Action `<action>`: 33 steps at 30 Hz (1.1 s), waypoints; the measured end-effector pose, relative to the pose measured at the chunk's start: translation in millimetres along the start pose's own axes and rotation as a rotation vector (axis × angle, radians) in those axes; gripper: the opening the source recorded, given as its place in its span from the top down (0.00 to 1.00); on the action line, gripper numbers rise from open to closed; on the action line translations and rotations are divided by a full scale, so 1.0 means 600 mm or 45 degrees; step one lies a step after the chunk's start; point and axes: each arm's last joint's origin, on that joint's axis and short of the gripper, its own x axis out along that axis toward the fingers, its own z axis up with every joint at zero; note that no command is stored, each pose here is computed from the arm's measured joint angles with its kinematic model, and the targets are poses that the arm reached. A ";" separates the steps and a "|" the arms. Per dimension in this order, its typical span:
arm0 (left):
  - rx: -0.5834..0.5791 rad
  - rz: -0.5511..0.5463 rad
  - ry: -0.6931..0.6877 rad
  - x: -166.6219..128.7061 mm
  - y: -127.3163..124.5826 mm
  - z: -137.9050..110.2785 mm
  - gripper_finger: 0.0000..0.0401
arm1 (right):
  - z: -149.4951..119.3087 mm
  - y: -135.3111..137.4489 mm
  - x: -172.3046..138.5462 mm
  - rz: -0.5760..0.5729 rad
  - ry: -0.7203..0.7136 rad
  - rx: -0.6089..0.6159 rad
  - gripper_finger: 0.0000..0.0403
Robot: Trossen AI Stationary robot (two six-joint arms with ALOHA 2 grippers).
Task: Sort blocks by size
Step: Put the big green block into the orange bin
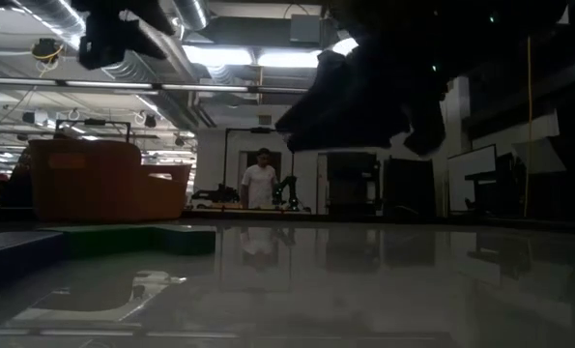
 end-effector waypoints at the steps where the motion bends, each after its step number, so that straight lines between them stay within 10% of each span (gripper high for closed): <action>1: -0.007 0.009 0.041 0.010 -0.007 -0.012 0.68 | -0.001 0.000 -0.002 0.001 0.023 -0.040 0.43; 12: -0.225 0.213 0.396 0.120 -0.058 -0.138 0.68 | -0.003 -0.036 -0.036 -0.119 0.220 -0.319 0.43; 33: -0.224 0.539 0.608 0.239 -0.112 -0.186 0.68 | -0.049 -0.096 -0.025 -0.081 0.329 -0.233 0.43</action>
